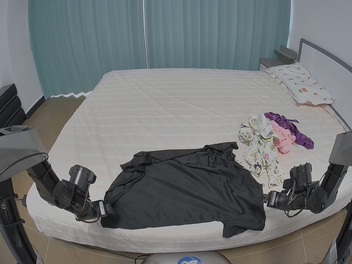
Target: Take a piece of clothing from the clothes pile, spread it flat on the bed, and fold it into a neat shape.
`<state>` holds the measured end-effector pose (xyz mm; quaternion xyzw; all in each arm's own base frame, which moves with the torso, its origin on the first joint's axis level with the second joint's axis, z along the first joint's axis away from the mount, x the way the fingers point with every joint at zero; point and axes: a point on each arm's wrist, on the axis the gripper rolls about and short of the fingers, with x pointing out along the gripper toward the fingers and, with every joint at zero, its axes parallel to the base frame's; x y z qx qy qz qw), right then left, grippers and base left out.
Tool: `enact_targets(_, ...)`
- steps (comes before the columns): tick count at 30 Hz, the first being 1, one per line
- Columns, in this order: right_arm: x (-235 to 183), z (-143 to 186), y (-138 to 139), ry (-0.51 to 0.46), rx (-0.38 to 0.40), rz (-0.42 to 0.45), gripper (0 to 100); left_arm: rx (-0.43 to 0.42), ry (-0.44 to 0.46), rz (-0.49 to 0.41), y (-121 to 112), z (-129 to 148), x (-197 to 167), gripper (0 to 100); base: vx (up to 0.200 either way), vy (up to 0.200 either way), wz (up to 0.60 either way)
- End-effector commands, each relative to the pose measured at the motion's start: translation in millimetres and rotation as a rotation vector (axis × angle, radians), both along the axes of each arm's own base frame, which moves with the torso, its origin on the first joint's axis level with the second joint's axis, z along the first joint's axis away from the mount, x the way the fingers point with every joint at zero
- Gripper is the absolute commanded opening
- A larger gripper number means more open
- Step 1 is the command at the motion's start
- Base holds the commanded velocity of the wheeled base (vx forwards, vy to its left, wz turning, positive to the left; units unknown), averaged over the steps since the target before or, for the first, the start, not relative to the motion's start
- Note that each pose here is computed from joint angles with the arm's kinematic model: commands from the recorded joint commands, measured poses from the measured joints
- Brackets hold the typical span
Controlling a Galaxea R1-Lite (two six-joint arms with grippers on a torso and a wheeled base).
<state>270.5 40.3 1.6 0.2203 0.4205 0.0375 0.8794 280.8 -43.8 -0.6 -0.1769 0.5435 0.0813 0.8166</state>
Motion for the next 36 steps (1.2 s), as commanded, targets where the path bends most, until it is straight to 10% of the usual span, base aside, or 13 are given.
enact_targets(1, 11, 9, 3, -0.053, 0.025, -0.013, 100, -0.068, -0.07, 0.041, -1, 14, 13, 100, 0.0, 0.0, 0.0)
enact_targets(36, 39, -4, 16, -0.054, 0.074, -0.03, 100, -0.142, -0.082, 0.101, 0, 13, 28, 100, 0.069, 0.0, 0.0)
